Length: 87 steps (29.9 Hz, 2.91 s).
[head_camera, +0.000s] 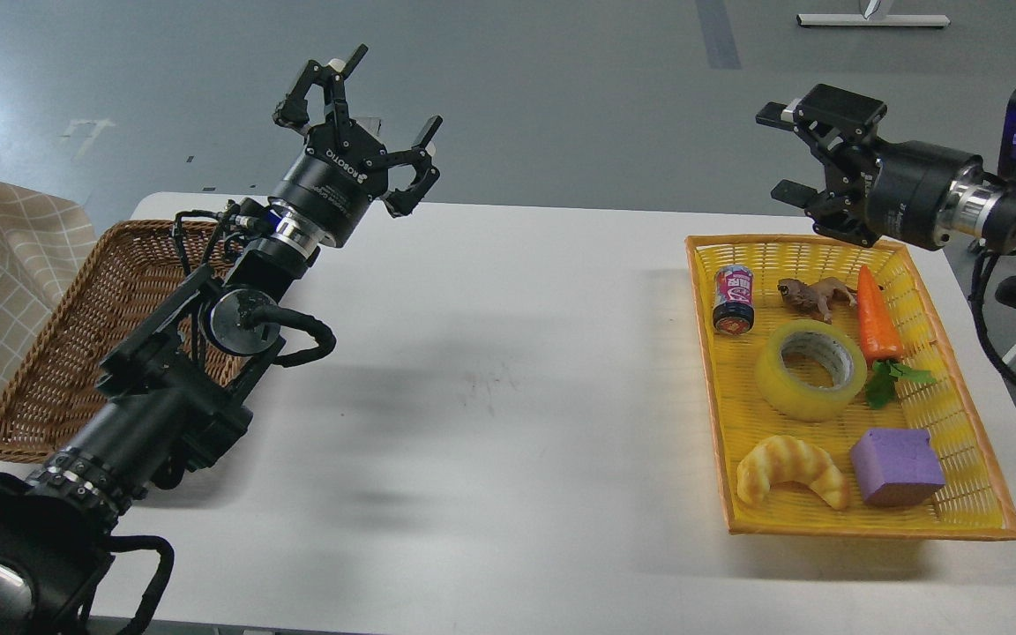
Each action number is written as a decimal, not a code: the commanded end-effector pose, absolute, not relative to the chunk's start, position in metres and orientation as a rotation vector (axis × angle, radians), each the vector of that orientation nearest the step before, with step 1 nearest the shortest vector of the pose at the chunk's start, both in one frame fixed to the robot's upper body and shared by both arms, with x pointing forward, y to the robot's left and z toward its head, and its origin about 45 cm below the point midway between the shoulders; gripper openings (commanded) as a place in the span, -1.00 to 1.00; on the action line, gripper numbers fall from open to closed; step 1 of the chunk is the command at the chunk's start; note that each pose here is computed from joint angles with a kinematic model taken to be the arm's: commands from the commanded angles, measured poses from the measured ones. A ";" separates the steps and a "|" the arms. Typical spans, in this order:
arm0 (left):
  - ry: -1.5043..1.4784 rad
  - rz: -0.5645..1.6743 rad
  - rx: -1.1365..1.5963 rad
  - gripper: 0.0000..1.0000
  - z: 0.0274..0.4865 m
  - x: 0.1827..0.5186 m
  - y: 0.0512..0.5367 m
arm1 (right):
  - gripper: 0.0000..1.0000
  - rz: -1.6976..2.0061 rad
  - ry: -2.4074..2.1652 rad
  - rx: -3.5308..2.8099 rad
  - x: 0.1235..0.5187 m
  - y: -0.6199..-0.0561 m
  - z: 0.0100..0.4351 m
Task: Place and transfer tape with both arms
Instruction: 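Move the right gripper over the tray toward the tape roll, then insert the right gripper into the tape roll's hole and grip it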
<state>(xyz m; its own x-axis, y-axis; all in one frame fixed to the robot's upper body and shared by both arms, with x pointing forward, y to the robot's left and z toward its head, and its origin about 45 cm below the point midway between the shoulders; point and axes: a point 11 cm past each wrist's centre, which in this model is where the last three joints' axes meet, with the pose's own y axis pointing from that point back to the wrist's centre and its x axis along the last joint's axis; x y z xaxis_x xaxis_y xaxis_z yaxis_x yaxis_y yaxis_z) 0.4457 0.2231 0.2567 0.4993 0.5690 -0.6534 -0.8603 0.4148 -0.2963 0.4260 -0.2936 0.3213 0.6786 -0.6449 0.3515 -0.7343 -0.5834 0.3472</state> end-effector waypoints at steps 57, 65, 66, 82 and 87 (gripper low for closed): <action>0.483 0.927 -0.674 0.96 0.266 0.445 0.221 | 0.93 0.654 -0.614 1.622 0.378 -0.360 0.200; 0.483 0.931 -0.673 0.96 0.265 0.445 0.223 | 0.93 0.664 -0.553 1.601 0.373 -0.354 0.186; 0.483 0.931 -0.673 0.96 0.265 0.445 0.223 | 0.93 0.664 -0.549 1.605 0.373 -0.352 0.184; 0.482 0.932 -0.676 0.96 0.265 0.445 0.224 | 0.83 0.637 -0.520 1.557 0.363 -0.359 0.169; 0.481 0.933 -0.677 0.96 0.265 0.445 0.224 | 0.83 0.615 -0.516 1.566 0.361 -0.356 0.159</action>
